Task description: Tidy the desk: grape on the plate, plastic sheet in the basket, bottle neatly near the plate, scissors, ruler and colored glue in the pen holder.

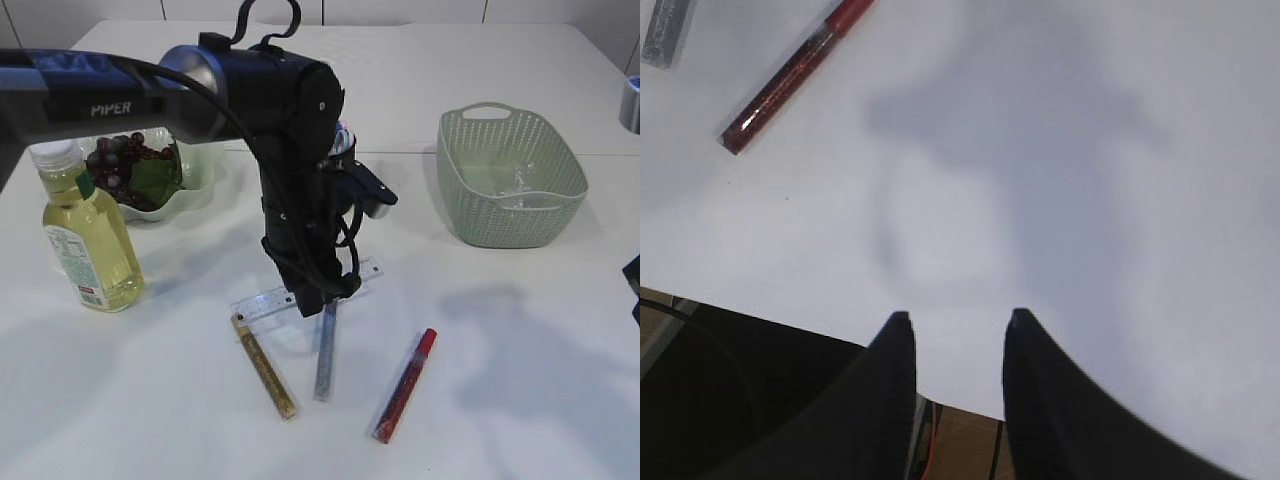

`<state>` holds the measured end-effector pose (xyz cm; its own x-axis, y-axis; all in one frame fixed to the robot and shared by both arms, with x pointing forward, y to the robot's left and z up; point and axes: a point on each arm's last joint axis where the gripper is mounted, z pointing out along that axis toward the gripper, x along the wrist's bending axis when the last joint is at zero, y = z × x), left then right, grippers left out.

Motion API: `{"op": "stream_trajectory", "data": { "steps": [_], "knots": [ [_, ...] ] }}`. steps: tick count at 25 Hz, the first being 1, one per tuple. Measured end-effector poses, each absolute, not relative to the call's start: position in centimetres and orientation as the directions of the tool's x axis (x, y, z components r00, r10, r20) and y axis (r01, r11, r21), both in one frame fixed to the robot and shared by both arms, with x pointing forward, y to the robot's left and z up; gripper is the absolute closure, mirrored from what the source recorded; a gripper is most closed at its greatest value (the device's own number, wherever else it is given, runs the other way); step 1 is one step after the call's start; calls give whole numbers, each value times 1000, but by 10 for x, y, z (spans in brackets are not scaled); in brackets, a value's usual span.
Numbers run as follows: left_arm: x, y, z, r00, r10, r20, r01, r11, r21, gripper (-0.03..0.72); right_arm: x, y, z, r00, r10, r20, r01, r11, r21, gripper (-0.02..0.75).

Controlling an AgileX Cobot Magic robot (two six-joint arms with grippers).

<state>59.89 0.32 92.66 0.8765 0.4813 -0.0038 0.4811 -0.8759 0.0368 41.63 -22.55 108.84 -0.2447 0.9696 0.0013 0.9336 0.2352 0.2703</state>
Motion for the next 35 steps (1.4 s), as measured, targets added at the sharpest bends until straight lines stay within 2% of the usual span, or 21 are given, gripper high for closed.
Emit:
{"op": "stream_trajectory", "data": {
  "steps": [6,11,17,21,25,27,31,35],
  "knots": [
    [599,5,941,796,605,-8,605,-794,58,407,416,-225,1088,-245,970,1,934,235,270,483],
    [604,14,960,707,699,-110,708,-697,113,408,416,-225,1088,-245,970,1,934,235,270,483],
    [607,32,1005,669,731,-133,740,-640,207,409,417,-226,1088,-245,969,-3,932,236,273,483],
    [591,42,1015,662,737,-134,745,-627,229,409,418,-225,1089,-246,969,-1,927,236,293,482],
    [578,54,1009,639,762,-108,735,-563,379,409,420,-225,1090,-247,969,0,921,235,312,482],
    [575,60,1008,625,777,-83,697,-506,509,409,421,-224,1090,-248,969,2,917,234,322,482],
    [573,68,1002,586,809,-38,565,-375,735,409,423,-223,1091,-249,968,7,909,232,347,482],
    [581,69,1000,546,838,-21,424,-254,869,409,425,-223,1092,-251,968,5,899,232,372,482]
  ]
}}
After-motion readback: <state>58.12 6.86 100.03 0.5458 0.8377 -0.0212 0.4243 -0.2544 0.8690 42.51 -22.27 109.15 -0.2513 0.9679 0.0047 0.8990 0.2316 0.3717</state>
